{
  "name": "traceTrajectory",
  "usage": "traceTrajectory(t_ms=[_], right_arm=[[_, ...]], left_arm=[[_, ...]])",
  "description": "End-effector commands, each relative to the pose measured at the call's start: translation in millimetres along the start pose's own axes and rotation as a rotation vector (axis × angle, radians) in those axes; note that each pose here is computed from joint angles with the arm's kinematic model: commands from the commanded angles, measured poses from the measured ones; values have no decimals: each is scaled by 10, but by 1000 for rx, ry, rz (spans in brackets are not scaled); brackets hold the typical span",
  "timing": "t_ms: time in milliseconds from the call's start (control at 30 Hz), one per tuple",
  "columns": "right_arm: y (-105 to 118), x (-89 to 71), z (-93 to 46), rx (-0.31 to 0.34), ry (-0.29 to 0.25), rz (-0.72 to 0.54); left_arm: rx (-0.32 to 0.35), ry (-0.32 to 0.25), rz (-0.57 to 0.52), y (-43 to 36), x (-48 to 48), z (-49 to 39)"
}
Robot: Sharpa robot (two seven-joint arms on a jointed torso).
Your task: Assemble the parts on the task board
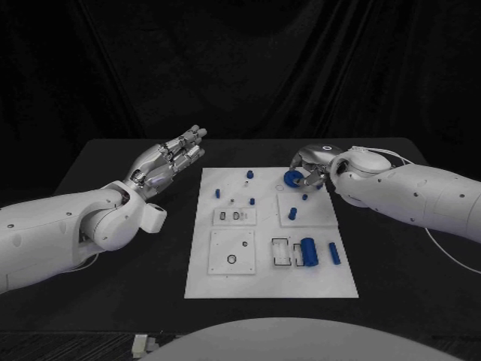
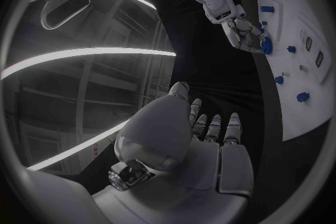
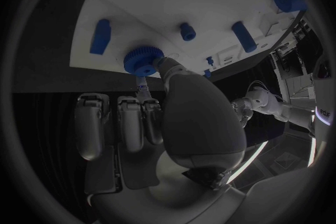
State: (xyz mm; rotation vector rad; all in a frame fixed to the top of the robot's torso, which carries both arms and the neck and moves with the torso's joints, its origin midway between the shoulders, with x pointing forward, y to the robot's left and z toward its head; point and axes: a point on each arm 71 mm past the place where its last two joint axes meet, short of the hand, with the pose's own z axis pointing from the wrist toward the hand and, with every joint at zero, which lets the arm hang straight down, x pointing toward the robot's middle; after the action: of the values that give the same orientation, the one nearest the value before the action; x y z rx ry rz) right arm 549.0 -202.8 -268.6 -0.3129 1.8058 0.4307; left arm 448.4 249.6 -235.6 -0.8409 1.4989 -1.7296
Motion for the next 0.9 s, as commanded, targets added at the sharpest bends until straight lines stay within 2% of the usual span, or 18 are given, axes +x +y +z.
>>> traceTrajectory(t_ms=[33,133,267,667,900], right_arm=[[65,-127,18,-10,-32,-2],[180,-232,39,-36,-51,-2],[367,-285,74,-77,-47,1],[894,-268,251,-171,-14,5],[1054,-206,369,-187,2,2]], left_arm=[[18,10,-10,-11,14,0],[16,10,-10,-9,15,-1],[14,11,-11,-8,17,-3],[6,18,-16,0,27,4],[4,22,-19,6,35,9]])
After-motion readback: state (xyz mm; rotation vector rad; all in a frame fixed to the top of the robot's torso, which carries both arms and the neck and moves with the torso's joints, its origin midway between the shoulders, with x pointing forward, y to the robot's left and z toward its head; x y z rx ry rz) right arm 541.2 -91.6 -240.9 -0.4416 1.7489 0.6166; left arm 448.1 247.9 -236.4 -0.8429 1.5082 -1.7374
